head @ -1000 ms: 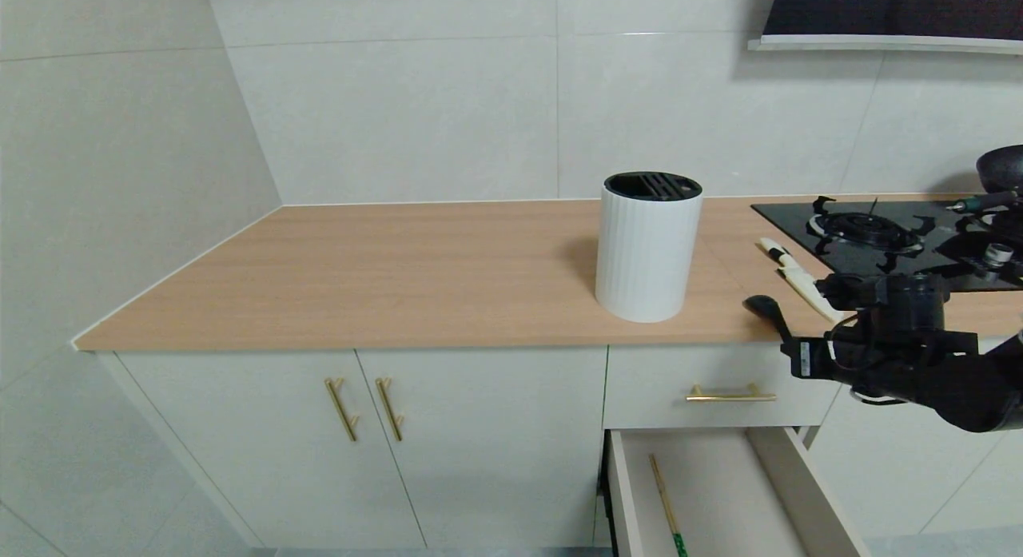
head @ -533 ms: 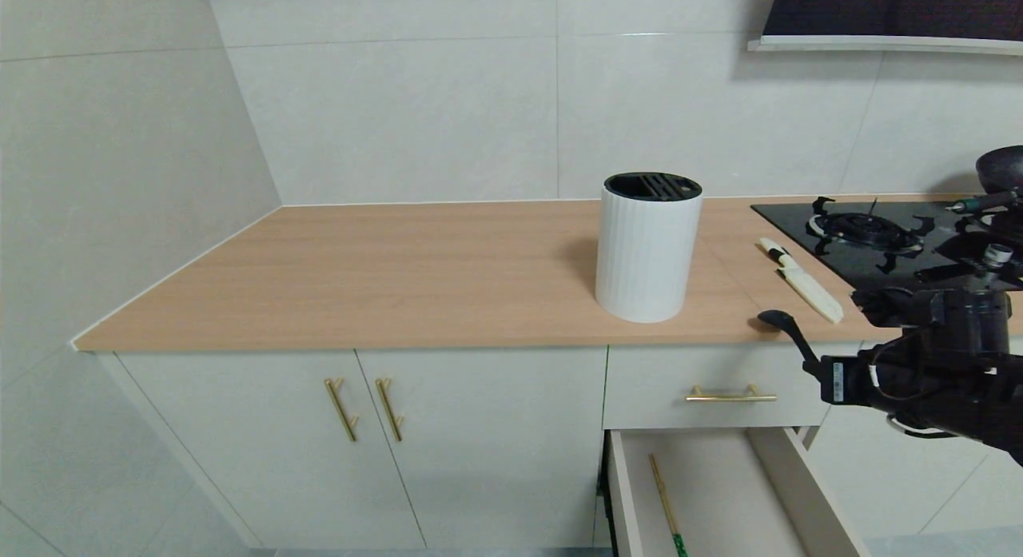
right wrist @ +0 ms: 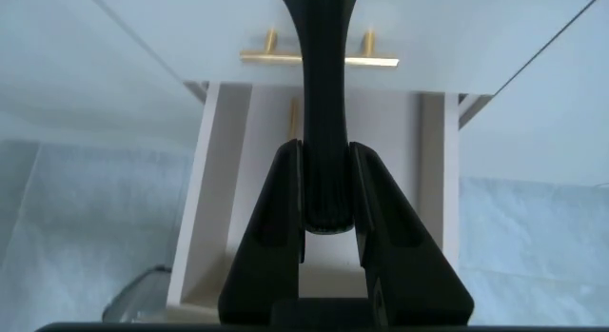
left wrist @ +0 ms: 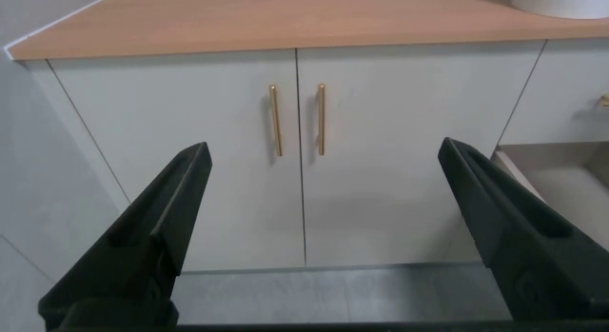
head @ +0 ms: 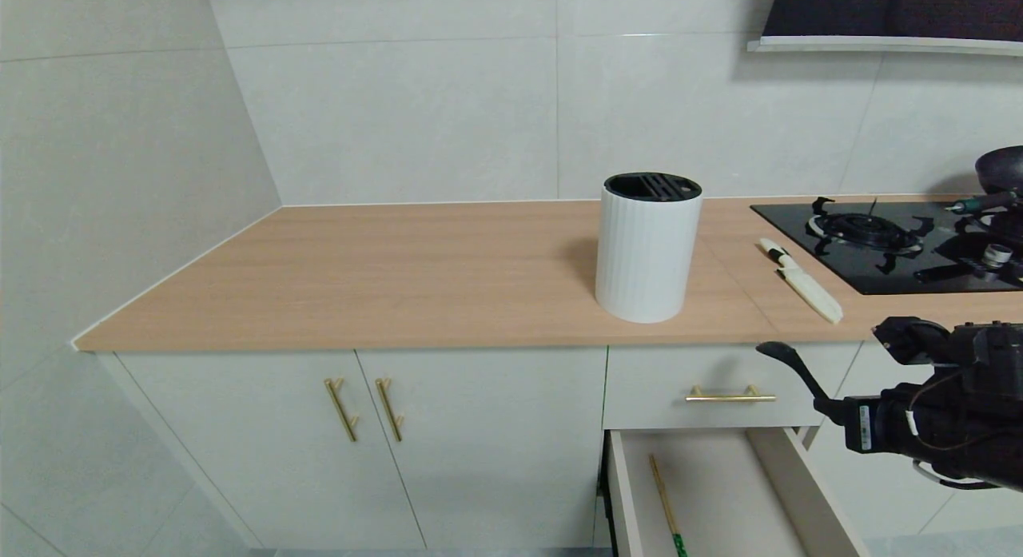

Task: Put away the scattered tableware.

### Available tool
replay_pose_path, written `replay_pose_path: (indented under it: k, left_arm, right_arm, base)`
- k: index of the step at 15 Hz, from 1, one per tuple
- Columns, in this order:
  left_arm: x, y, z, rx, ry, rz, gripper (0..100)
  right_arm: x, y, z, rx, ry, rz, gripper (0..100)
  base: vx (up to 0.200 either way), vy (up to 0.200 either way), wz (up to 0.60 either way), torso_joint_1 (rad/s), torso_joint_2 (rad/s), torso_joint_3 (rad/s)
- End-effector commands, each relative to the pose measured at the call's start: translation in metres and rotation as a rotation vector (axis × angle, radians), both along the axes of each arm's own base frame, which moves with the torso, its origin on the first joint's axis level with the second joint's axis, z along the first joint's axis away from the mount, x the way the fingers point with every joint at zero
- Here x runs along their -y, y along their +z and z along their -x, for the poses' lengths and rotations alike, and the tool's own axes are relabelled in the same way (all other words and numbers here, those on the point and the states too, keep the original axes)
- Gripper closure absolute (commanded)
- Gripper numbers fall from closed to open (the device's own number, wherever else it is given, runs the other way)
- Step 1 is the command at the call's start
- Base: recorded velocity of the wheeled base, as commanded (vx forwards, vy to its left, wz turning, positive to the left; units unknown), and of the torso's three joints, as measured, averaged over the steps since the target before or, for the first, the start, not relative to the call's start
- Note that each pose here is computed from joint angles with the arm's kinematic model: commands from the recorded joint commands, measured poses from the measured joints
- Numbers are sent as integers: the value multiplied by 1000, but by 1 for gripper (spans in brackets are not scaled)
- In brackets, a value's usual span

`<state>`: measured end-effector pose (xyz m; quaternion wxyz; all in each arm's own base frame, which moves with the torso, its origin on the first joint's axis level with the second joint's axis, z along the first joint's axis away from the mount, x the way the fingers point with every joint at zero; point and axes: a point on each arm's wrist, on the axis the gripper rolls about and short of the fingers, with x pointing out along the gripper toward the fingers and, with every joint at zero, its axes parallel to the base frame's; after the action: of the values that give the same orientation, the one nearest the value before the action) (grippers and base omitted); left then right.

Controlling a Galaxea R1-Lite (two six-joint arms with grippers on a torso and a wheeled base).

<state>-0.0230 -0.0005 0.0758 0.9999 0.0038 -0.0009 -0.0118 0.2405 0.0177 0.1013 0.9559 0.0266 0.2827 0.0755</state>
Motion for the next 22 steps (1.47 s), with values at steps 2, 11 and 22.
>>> replay_pose_path:
  k: [2,11,22]
  left_arm:
    - [0,0,0,-2,1,0,0]
    - [0,0,0,-2,1,0,0]
    - [0,0,0,-2,-1,0,0]
  right_arm:
    - [-7,-9,5,-35,47,20,100]
    - [-12,-56,-12,-116,50,41,100]
    - [-14,-89,-17,-38,68,89,100]
  base:
    - [0,0,0,0,0,0]
    - [0,0,0,0,0,0]
    - [0,0,0,-154,379,226]
